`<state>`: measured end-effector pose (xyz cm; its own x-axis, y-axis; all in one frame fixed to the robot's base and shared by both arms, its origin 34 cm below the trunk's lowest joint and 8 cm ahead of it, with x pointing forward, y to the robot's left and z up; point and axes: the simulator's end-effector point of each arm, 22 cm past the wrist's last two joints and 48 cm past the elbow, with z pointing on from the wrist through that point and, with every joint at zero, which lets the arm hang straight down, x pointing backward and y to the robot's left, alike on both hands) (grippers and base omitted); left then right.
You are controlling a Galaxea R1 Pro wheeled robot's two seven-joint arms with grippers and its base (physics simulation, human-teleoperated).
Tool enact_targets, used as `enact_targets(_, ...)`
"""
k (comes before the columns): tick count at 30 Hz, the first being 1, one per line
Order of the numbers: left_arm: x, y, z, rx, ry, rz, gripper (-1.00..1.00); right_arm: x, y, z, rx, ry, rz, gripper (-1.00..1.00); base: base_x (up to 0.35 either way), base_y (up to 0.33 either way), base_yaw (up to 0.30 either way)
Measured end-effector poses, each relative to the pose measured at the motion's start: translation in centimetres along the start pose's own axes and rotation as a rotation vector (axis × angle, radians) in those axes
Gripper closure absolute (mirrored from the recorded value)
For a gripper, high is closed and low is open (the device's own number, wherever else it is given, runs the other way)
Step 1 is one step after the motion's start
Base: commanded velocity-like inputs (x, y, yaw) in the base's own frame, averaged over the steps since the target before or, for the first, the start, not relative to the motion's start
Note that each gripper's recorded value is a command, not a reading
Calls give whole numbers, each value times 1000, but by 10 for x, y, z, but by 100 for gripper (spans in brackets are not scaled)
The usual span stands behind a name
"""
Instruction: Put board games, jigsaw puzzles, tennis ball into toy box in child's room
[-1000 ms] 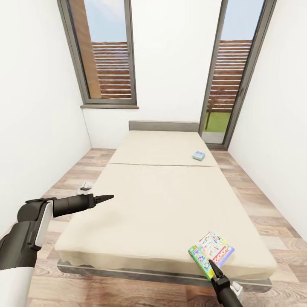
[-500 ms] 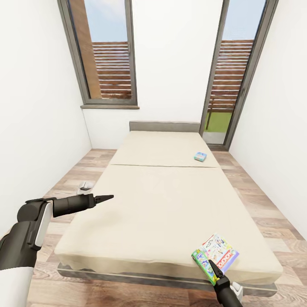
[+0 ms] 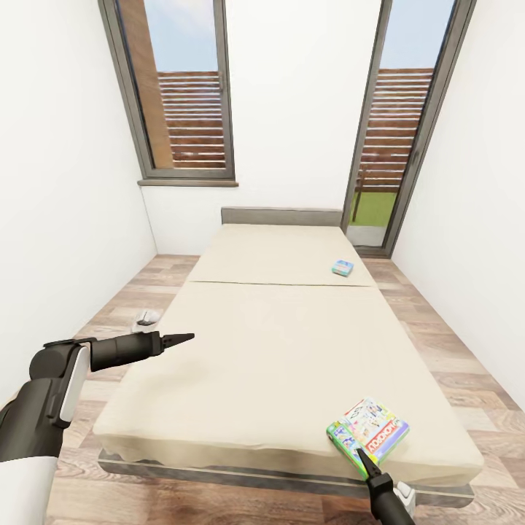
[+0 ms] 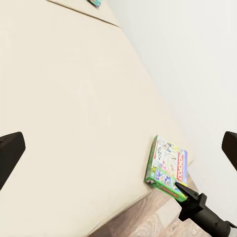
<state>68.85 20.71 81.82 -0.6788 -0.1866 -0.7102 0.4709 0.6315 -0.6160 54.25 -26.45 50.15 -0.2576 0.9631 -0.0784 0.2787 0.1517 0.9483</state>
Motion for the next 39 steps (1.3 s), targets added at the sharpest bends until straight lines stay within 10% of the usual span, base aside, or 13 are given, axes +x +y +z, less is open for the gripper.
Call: enact_targets(39,-40,-28,-13,0,1,-1,-100,-5,48,-9,9,4,-9,100,0,0,0)
